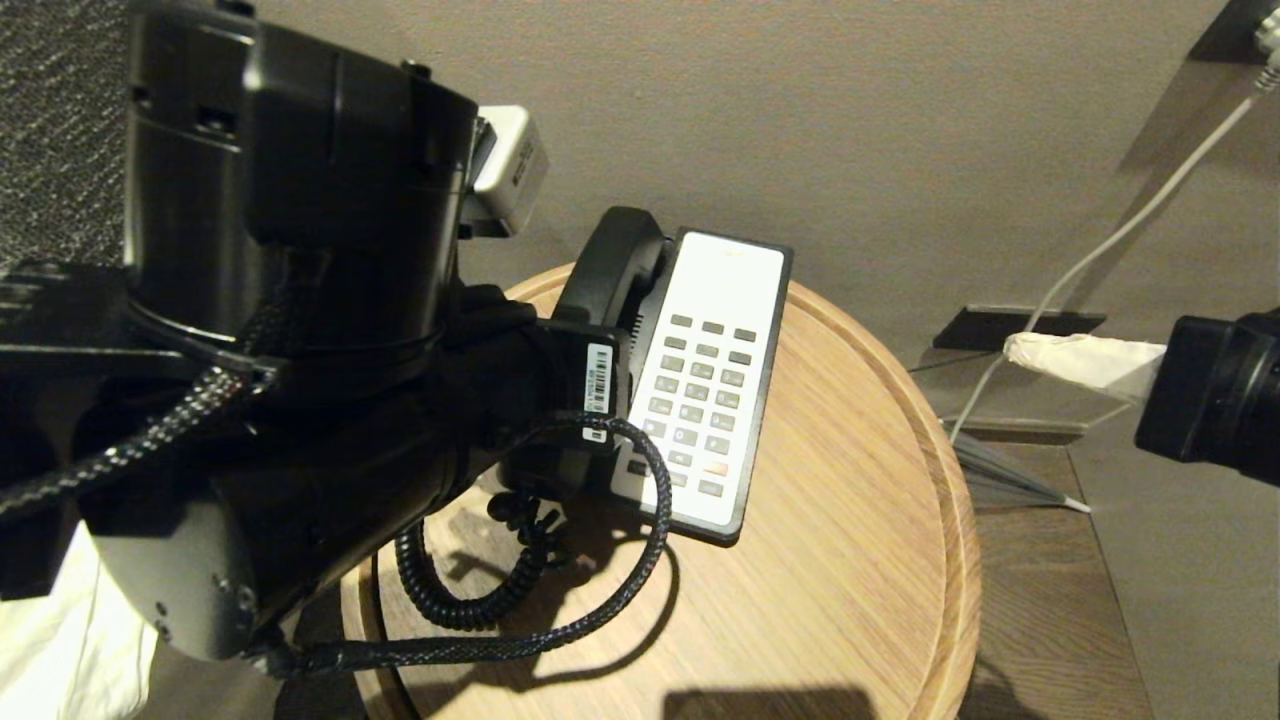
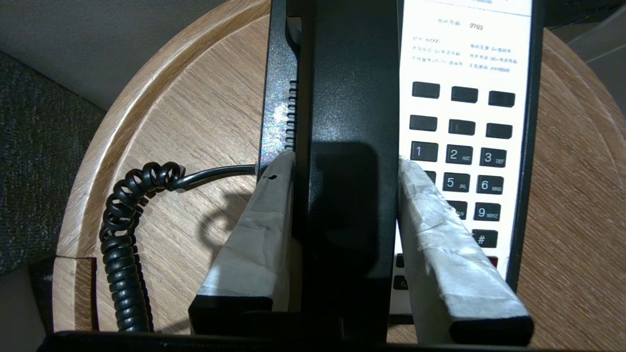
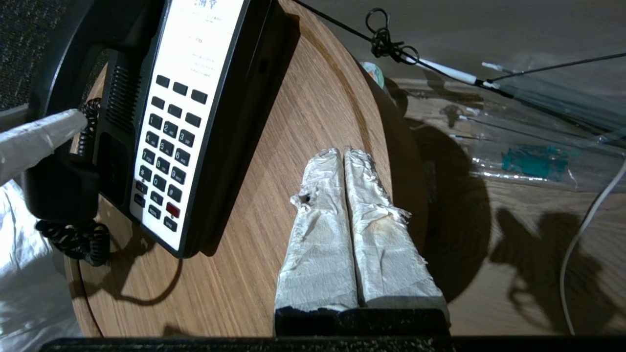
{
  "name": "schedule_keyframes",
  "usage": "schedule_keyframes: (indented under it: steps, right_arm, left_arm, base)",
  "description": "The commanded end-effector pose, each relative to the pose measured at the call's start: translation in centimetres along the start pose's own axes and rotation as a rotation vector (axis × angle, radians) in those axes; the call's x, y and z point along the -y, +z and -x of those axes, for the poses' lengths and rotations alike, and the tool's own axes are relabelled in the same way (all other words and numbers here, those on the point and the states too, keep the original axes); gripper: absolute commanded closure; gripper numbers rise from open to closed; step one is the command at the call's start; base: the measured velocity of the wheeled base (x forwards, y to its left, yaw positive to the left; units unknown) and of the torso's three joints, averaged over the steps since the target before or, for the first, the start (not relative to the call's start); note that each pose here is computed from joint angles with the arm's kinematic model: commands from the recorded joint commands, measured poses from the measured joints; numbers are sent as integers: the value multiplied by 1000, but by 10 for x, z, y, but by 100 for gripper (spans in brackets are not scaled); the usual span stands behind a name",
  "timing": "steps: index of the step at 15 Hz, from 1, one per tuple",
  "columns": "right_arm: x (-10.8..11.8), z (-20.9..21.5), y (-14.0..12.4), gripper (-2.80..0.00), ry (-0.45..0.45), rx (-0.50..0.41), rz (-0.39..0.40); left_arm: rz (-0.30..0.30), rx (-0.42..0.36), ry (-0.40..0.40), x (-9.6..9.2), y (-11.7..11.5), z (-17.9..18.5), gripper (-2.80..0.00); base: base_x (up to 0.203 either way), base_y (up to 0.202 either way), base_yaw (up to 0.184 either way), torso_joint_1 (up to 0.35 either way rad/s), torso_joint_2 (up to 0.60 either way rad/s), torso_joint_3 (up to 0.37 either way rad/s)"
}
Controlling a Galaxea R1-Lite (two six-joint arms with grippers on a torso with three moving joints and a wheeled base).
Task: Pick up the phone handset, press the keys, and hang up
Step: Put the handset back
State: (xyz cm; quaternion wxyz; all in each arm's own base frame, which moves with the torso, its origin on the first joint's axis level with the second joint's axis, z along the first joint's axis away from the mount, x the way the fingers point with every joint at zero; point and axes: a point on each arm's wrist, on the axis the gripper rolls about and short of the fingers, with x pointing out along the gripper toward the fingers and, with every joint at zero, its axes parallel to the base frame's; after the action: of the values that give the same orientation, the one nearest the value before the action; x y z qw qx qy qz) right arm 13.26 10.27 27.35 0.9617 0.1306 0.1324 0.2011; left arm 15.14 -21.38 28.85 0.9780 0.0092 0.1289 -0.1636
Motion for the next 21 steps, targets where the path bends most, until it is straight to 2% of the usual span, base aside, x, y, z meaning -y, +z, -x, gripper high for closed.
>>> schedule_keyframes:
  steps: [1, 5, 9, 21]
  right_arm:
    - [0, 2, 2, 0, 3, 10, -5]
    - [0, 4, 2, 0, 7, 15, -6]
    - [1, 6, 2, 0, 7, 16, -10]
    - [3, 9, -3, 0, 3, 5, -8]
  left_arm:
    - [1, -5, 10, -2, -1, -4, 0]
    - [-26, -20, 23, -5, -7, -11, 0]
    - [-62, 28, 6, -8, -10, -18, 0]
    - [-51, 33, 7, -3, -5, -26, 0]
  base:
    - [0, 0, 0, 0, 0, 0]
    - [0, 0, 0, 0, 0, 0]
    - [0, 0, 0, 0, 0, 0]
    - [0, 0, 0, 0, 0, 0]
